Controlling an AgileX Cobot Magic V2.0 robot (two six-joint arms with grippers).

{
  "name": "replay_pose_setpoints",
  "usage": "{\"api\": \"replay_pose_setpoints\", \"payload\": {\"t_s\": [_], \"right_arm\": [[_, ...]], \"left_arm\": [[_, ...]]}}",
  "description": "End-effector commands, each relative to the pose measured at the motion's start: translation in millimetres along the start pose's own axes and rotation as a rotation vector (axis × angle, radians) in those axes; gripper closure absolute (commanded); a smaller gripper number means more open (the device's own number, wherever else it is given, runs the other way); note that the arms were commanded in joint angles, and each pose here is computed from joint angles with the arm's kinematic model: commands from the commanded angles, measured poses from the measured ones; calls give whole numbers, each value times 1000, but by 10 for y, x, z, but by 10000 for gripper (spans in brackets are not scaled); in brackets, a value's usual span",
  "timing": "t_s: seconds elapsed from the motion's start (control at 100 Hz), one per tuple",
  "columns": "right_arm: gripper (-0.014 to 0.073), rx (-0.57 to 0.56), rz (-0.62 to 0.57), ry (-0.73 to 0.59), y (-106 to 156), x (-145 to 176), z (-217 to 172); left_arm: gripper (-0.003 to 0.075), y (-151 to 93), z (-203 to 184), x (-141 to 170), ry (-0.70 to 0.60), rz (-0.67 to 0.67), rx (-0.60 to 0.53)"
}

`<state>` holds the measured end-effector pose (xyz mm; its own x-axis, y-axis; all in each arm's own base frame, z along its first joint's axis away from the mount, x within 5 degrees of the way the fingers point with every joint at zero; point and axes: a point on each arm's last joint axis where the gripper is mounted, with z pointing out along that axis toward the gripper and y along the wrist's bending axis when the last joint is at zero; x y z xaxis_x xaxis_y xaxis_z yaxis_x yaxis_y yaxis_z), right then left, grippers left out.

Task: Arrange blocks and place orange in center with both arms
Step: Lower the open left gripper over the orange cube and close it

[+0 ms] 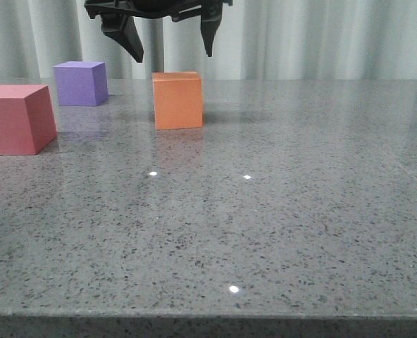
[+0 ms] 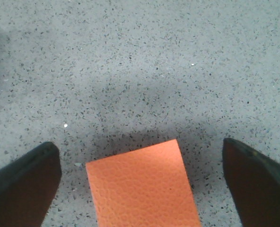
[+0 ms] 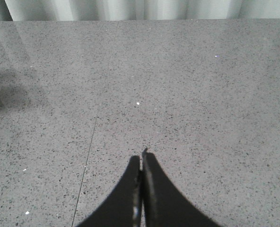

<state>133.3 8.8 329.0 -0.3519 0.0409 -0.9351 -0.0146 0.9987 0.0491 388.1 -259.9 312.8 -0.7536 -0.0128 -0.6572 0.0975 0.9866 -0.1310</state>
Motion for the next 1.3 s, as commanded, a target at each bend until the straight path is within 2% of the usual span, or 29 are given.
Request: {"api": "replay_pose_setpoints", "payload": {"t_s": [0.0,0.96,1.01,1.08,1.2,1.29], "right_arm": [[664,-10,-27,-101,11,-149,-35],[664,-10,-27,-101,11,-149,-35],[664,-10,-27,-101,11,-149,-35],[664,-10,-27,-101,11,-149,-35],[664,-10,-27,-101,11,-149,-35],[664,-10,-27,-101,11,-149,-35]], "left_arm": [[80,-19,-344,-199,-114,-20,55],[87,-37,58,109,-12,-30,58],[109,-58,70,128,-7,-25,59],[181,-90,63,148,-8,-10,58],[382,-143,39,162,-30,33,48],[479,-160,14,164,-36,44,46]]}}
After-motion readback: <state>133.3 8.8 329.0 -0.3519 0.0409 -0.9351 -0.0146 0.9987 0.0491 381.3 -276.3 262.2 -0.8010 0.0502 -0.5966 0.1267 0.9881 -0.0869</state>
